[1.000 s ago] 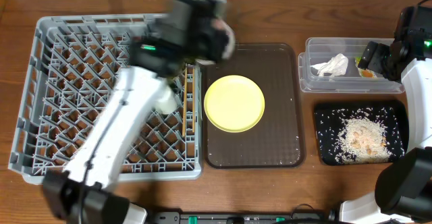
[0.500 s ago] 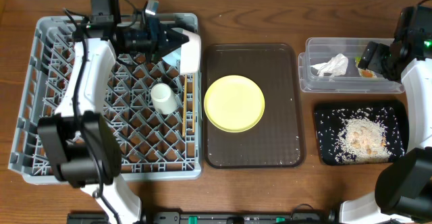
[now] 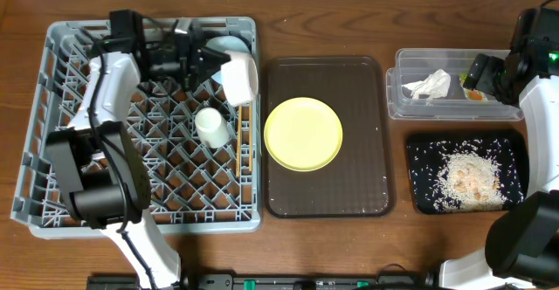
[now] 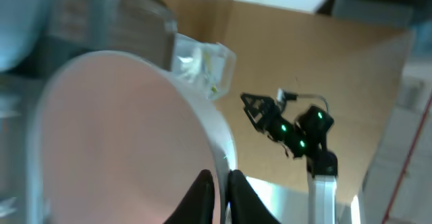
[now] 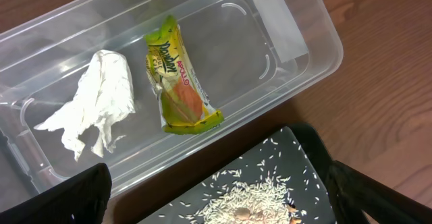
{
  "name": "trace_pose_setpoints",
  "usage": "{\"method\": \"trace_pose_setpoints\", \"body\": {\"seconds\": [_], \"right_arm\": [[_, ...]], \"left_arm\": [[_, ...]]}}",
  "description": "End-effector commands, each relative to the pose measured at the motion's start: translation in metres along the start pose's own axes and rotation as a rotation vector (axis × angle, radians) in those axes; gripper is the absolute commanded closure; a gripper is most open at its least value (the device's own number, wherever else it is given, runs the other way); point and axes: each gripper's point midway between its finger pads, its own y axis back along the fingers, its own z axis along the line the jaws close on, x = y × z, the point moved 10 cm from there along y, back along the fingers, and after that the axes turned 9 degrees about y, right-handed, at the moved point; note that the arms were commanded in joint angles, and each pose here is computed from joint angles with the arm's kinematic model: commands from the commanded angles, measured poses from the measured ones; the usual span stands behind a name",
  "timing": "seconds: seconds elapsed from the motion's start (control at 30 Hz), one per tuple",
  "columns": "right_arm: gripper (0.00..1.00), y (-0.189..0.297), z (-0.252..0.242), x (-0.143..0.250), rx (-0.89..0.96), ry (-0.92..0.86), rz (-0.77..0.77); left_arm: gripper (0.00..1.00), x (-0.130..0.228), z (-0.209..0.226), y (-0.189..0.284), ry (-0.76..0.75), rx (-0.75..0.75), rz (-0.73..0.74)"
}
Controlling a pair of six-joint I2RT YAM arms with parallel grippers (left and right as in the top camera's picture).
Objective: Sort waste into correct bins and load items into the dishwasher rack
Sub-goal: 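Place the pink bowl in the rack beside the blue bowl and release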
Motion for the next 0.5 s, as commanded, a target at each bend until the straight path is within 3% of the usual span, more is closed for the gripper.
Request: {"method": "trace_pose_setpoints", "body": {"seconds": [0.0, 0.1, 0.17, 0.33, 0.47], "right_arm": [[0.01, 0.011, -0.005, -0.005, 0.014, -0.003, -0.035], [0.01, 0.011, -0.005, -0.005, 0.014, -0.003, -0.035], [0.01, 0.011, -0.005, -0.005, 0.014, -0.003, -0.035], [0.01, 0.011, -0.005, -0.005, 0.014, -0.003, -0.035], [0.01, 0.011, -0.005, -0.005, 0.014, -0.002, -0.035]], "left_arm": [[0.86, -0.008, 0.024, 0.004, 0.006, -0.108, -0.06], [0.83, -0.007, 0.027, 0.004, -0.005, -0.132, -0.066], [0.74, -0.007, 0.027, 0.004, -0.022, -0.134, -0.065], [0.7, -0.01, 0.029, 0.015, -0.014, -0.126, -0.089], [0.59, -0.014, 0.03, 0.034, -0.006, -0.113, -0.136]]}}
